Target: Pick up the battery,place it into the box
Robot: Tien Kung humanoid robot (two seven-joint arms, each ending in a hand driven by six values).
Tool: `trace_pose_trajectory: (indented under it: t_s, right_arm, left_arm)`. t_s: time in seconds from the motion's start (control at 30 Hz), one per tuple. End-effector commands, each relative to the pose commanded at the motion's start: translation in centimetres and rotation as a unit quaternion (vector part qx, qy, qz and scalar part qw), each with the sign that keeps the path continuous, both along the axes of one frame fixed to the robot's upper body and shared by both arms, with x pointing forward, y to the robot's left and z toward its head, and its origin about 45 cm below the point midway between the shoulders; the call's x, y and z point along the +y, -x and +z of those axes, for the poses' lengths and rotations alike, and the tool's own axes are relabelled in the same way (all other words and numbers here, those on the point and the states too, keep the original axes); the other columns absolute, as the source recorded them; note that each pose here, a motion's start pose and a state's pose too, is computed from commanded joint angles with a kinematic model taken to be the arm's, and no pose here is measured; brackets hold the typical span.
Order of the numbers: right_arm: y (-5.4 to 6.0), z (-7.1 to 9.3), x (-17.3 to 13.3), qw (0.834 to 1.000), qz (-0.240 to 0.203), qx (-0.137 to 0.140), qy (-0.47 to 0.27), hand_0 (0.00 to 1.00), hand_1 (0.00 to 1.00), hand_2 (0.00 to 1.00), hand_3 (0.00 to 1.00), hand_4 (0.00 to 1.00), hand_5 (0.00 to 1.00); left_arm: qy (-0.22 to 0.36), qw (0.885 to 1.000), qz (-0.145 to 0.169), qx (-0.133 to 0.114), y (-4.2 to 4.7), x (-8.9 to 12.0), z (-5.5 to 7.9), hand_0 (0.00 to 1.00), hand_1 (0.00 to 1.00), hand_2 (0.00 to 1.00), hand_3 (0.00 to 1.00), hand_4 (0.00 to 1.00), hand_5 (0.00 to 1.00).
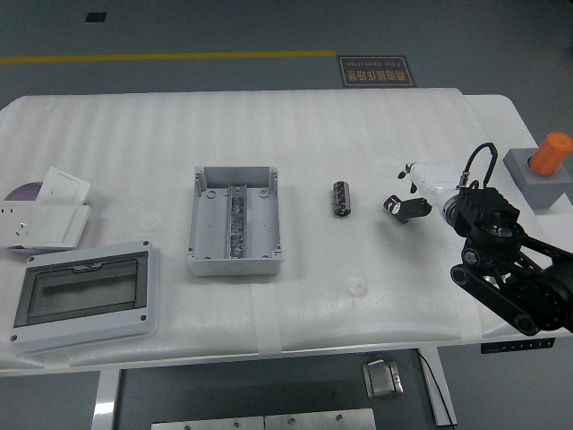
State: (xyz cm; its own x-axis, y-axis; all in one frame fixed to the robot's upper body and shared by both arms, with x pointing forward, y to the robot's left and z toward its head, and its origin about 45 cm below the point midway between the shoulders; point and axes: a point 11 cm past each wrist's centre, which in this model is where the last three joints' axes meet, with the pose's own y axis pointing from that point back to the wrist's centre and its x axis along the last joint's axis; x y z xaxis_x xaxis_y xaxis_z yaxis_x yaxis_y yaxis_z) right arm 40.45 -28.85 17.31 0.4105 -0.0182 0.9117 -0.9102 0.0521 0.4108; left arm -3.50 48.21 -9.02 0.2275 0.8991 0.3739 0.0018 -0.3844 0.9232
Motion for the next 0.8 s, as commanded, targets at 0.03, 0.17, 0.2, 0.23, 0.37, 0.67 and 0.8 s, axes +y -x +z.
trace_pose_trajectory:
  t_s: [0.03,0.17,0.2,0.23,0.37,0.67,0.8]
  right_arm:
    - [0.0,-0.2,0.0,1.0,0.0,0.003,0.001,0.773,0.759,0.807,0.965,0.909,0.734]
    - [0.1,-0.7,0.1,1.0,0.003,0.008,0.004,0.773,0.759,0.807,0.965,0.909,0.734]
    - [0.1,-0.9,0.2,1.0,0.003,0.01,0.005,0.773,0.759,0.807,0.965,0.909,0.734]
    - [0.1,-1.1,0.2,1.0,0.004,0.011,0.006,0.773,0.759,0.807,0.965,0.909,0.734]
    - [0.3,-1.9,-0.1,1.0,0.002,0.02,0.013,0.769,0.75,0.795,0.957,0.916,0.748]
    - [0.5,-2.2,-0.1,1.0,0.005,0.014,0.019,0.755,0.72,0.74,0.907,0.909,0.753]
    - [0.5,-2.4,0.0,1.0,0.007,0.012,0.02,0.755,0.72,0.74,0.907,0.909,0.753]
  left_arm:
    - [0.0,1.0,0.0,0.0,0.01,0.0,0.0,0.627,0.652,0.514,0.594,0.644,0.411]
    - [-0.001,1.0,0.0,0.0,-0.04,0.1,0.0,0.627,0.652,0.514,0.594,0.644,0.411]
    - [-0.001,1.0,0.0,-0.001,-0.06,0.1,0.0,0.627,0.652,0.514,0.594,0.644,0.411]
    - [-0.001,1.0,-0.001,-0.001,-0.08,0.1,0.0,0.627,0.652,0.514,0.594,0.644,0.411]
    - [0.0,1.0,-0.001,-0.001,-0.11,0.1,0.0,0.627,0.652,0.514,0.594,0.644,0.412]
    - [0.0,1.0,-0.001,-0.001,-0.09,0.0,0.0,0.627,0.652,0.515,0.595,0.64,0.411]
    - [0.0,1.0,-0.002,-0.003,-0.25,0.0,0.0,0.627,0.652,0.515,0.595,0.64,0.411]
